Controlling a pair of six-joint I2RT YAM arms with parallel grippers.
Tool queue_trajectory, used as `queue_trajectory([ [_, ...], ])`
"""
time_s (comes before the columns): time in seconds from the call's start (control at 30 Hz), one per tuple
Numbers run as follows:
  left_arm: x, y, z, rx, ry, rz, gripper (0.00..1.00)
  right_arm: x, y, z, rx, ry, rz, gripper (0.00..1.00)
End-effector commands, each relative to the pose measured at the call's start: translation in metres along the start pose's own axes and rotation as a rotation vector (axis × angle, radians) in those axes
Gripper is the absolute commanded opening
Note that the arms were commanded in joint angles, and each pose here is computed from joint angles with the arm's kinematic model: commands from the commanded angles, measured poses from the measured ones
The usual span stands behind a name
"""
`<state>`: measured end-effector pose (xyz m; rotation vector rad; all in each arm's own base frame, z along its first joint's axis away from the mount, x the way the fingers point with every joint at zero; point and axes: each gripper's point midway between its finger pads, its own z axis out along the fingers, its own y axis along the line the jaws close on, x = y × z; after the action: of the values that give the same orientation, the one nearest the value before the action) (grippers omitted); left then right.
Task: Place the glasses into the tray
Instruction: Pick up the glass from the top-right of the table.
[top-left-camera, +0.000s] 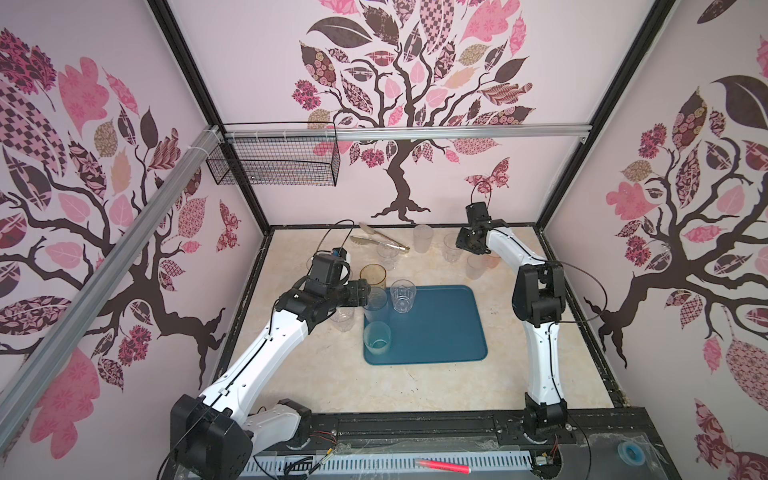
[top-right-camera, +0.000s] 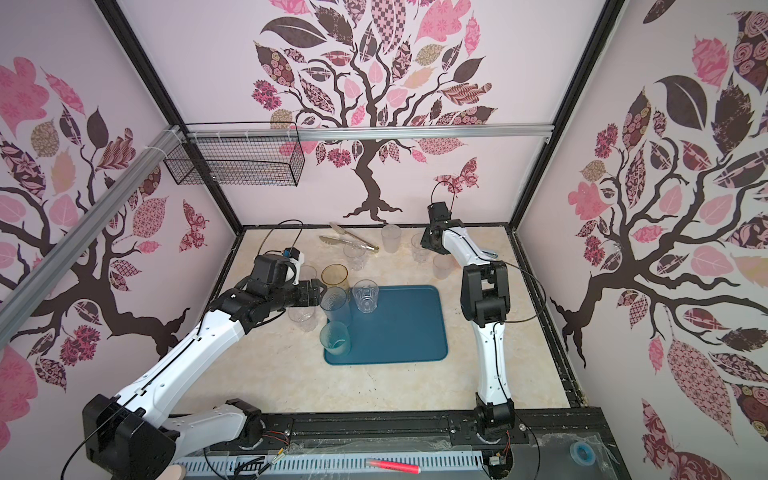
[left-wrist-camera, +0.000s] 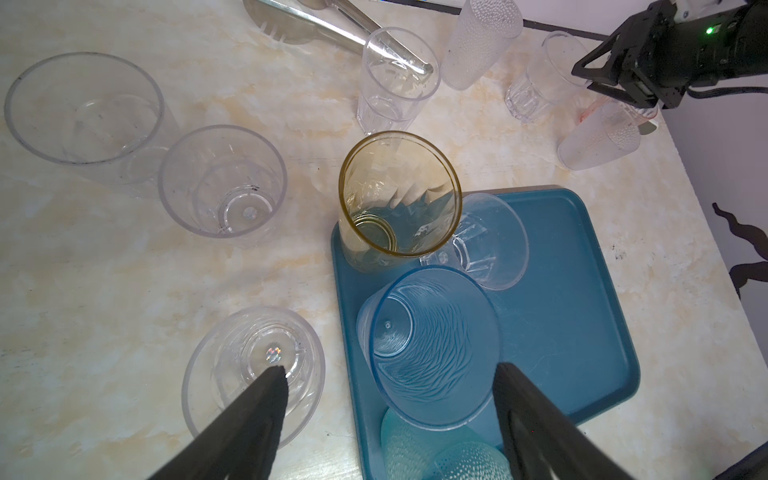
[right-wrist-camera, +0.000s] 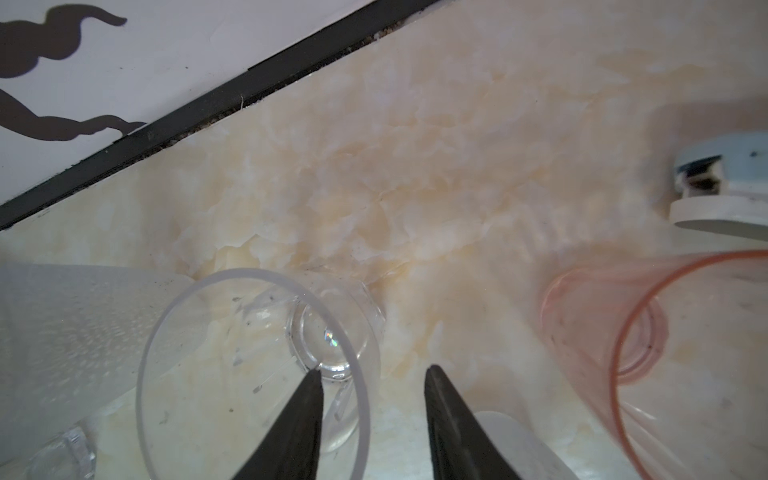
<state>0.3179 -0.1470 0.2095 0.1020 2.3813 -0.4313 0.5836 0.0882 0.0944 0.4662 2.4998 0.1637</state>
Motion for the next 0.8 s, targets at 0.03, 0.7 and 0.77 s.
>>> queue_trajectory([
  [0.03, 0.009, 0.002, 0.005, 0.002, 0.013, -0.002, 0.81, 0.009, 0.001, 0.011, 0.011, 0.019, -0.026, 0.33],
  [0.7, 0.002, 0.005, -0.003, -0.017, -0.040, -0.040, 0.81, -0.033, 0.036, -0.080, -0.027, -0.107, -0.078, 0.05],
  [0.77, -0.003, 0.008, -0.008, -0.038, -0.059, -0.055, 0.81, -0.031, 0.040, -0.094, -0.032, -0.114, -0.083, 0.04],
])
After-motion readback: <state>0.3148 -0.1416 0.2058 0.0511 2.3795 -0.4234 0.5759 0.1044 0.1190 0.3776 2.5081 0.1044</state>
